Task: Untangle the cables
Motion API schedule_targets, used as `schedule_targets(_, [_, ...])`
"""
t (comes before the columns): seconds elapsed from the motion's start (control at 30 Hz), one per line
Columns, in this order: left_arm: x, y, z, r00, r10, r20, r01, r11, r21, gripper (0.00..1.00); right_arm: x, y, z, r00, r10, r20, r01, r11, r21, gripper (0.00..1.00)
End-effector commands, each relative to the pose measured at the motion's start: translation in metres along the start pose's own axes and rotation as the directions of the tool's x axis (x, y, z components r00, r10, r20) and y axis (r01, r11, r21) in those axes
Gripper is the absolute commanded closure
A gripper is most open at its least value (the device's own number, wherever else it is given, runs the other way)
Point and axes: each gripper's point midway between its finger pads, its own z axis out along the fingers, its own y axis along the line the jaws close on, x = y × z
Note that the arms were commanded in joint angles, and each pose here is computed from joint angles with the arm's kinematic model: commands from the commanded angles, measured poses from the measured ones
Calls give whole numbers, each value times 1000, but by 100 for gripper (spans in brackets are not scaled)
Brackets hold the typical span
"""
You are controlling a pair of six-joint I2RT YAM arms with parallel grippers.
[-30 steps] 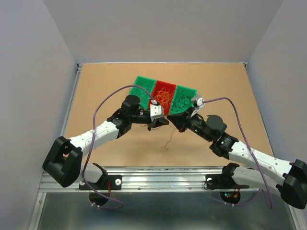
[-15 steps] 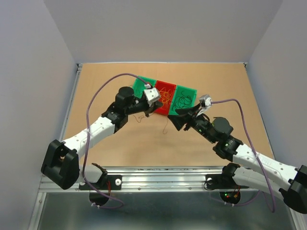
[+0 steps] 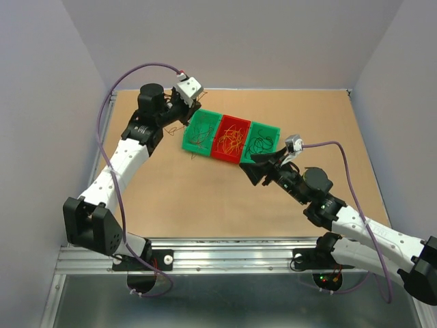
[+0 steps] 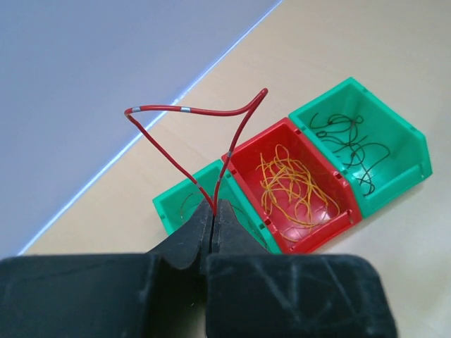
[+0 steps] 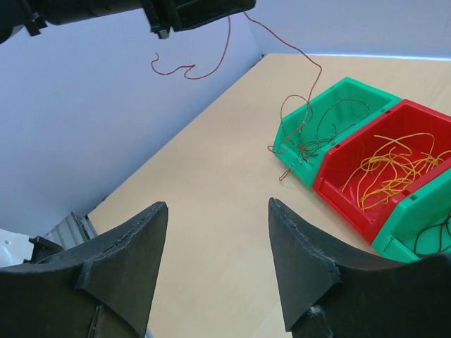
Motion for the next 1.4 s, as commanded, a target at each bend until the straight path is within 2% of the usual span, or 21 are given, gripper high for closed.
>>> schedule_targets(0.0, [-3,23,15,999,43,-28,-44,998,-44,100,-6,4,-3,999,-1,40,1,1000,-15,36])
schedule_targets(0.13, [10,34,37,997,40,-60,-43,998,-48,100,-8,4,-4,999,-1,45,1,1000,-17,36])
schedule_targets(0.4, [71,59,74,975,47,-216,-70,993,-97,100,-11,6,-7,999,2,54,-1,1000,-23,36])
schedule_targets(0.63, [100,49,93,971,-29,-238,10,997,-81,100,-10,7,-6,999,2,51,-1,1000,-25,36])
schedule_targets(0.8, [113,57,107,976,-66,-208,30,984,-174,100,-7,3,-4,999,1,42,0,1000,-11,36])
schedule_targets(0.9, [132,61,116,967,-108,-233,57,975,-217,100,-9,5,-5,999,2,46,-2,1000,-18,36])
schedule_targets(1.07, [177,58,124,931,-188,-312,109,961,-255,100,-12,6,-8,998,4,60,-3,1000,-19,36])
schedule_targets(1.23, [220,44,119,873,-236,-427,137,958,-250,100,-17,8,-12,997,6,72,-4,1000,-28,36])
schedule_targets(1.27, [240,35,115,836,-253,-488,152,960,-236,100,-17,8,-12,997,7,72,-5,1000,-28,36])
schedule_targets(1.33, [241,35,120,809,-257,-528,165,962,-217,100,-16,7,-12,998,8,69,-6,1000,-25,36])
schedule_targets(1.37, [262,28,121,770,-269,-578,185,962,-202,100,-15,7,-11,998,6,68,-5,1000,-24,36])
